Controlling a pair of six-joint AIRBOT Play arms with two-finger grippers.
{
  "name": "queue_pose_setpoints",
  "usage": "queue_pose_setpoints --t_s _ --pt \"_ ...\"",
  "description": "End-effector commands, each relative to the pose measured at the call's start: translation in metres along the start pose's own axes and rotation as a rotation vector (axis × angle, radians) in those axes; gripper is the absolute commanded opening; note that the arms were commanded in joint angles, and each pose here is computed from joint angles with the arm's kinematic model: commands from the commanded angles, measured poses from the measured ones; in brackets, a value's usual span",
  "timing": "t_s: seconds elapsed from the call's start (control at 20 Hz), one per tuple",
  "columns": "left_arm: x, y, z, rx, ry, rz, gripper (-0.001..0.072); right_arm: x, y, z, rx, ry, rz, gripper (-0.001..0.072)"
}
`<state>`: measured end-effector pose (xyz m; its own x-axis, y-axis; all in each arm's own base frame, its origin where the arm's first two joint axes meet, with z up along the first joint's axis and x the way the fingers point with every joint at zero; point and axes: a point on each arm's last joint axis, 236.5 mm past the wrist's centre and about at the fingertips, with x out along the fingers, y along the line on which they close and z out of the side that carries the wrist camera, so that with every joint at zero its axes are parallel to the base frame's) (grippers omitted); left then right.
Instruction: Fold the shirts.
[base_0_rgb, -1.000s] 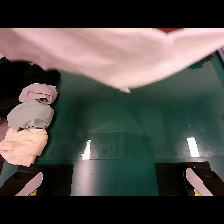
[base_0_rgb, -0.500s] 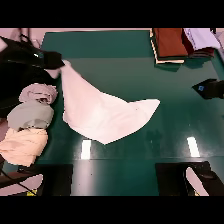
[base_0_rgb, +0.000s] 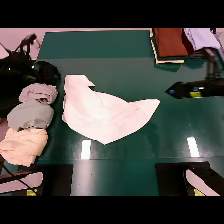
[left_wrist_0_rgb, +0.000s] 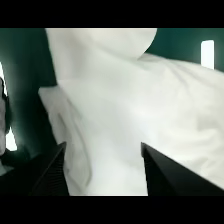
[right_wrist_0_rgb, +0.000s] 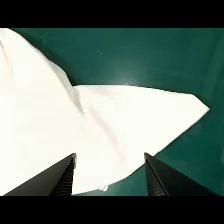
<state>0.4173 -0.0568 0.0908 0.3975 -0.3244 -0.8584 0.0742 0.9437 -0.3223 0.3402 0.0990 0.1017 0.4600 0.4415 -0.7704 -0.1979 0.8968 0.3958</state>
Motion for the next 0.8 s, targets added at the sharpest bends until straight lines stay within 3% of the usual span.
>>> queue_pose_setpoints --t_s 0.0,0.2,0.55,0.6,0.7,0.75 --pt "0.026 0.038 -0.057 -0.103 0.118 0.039 0.0542 0.049 0.028 -0.001 -0.057 0.040 0.052 0.0481" --pt "0.077 0.038 -0.088 -0.198 0.117 -0.008 0.0542 0.083 0.031 -0.002 -0.055 0.089 0.061 0.0480" --pt "0.122 0.001 -0.079 -0.106 0.067 -0.029 0.0539 0.141 0.039 0.019 -0.113 0.229 0.095 0.0480" --pt "0.125 0.002 -0.081 -0.120 0.074 -0.027 0.0401 0.151 0.043 0.015 -0.124 0.264 0.106 0.0480" --pt "0.126 0.005 -0.079 -0.110 0.071 -0.015 0.0019 0.171 0.053 0.004 -0.153 0.340 0.128 0.0480" --pt "0.124 0.004 -0.076 -0.103 0.066 -0.016 0.0025 0.182 0.059 -0.002 -0.175 0.373 0.138 0.0480"
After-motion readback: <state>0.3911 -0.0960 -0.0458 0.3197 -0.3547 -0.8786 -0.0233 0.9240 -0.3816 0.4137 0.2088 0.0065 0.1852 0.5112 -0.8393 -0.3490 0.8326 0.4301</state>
